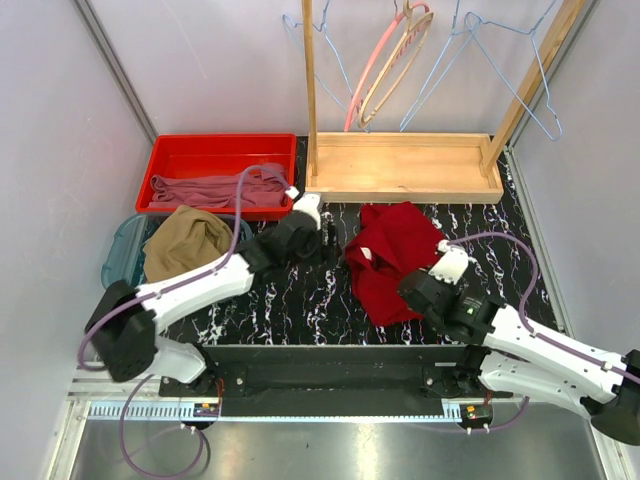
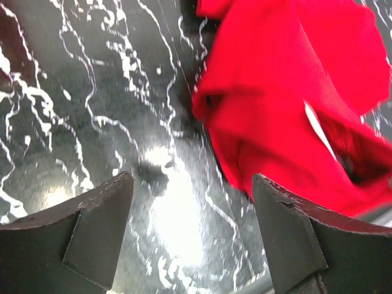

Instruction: Place the skirt on the hanger

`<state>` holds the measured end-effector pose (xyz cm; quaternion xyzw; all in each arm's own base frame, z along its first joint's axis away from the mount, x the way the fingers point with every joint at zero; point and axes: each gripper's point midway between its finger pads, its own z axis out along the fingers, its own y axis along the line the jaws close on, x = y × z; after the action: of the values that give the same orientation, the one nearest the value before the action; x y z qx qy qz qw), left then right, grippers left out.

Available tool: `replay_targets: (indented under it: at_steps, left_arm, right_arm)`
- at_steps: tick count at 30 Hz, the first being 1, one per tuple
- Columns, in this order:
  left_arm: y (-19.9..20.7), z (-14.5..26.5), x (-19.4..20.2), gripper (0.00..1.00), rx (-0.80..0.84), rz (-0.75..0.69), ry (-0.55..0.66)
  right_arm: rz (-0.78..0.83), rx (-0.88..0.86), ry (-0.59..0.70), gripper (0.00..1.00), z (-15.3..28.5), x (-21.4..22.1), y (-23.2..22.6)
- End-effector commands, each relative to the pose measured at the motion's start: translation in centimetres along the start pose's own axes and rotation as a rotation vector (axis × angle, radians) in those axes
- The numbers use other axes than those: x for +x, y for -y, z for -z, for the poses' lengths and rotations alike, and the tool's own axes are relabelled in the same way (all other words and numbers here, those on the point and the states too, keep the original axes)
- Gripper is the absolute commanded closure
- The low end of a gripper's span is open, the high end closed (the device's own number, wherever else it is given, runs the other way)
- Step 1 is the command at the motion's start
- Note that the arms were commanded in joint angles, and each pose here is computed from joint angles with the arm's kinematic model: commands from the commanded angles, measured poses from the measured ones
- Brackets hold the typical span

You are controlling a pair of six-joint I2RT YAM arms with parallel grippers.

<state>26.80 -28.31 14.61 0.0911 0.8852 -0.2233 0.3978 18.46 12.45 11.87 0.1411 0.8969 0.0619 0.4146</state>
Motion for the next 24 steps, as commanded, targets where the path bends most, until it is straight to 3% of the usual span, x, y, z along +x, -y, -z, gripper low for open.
replay_targets:
  at_steps: [1,6,10,18,23,24]
  left_arm:
    - [1.7,-2.6,-3.6,0.20,-0.021,0.039,0.076]
    - [2.2,-7.3,-0.4,0.26,-0.027,0.058,-0.067]
    - [2.9,-9.1,2.1,0.41,0.020,0.062,-0.149]
    - [4.9,-9.3,4.4,0.46,0.232,0.068,-0.124]
    - [4.9,-8.9,5.1,0.53,0.280,0.059,-0.100]
    - [5.2,-8.7,5.2,0.60,0.303,0.053,-0.103]
  right_arm:
    - [-0.153,0.110,0.005,1.00,0.6,0.3,2.9]
    - [-0.286,0.228,0.045,1.00,1.1,0.1,5.5]
    - [-0.294,0.230,0.053,1.00,1.3,-0.2,5.6]
    - [-0.304,0.207,0.068,1.00,1.6,-0.8,5.5]
    - [-0.328,0.191,0.080,1.00,1.9,-1.1,5.6]
    - [-0.326,0.188,0.078,1.00,1.9,-1.1,5.5]
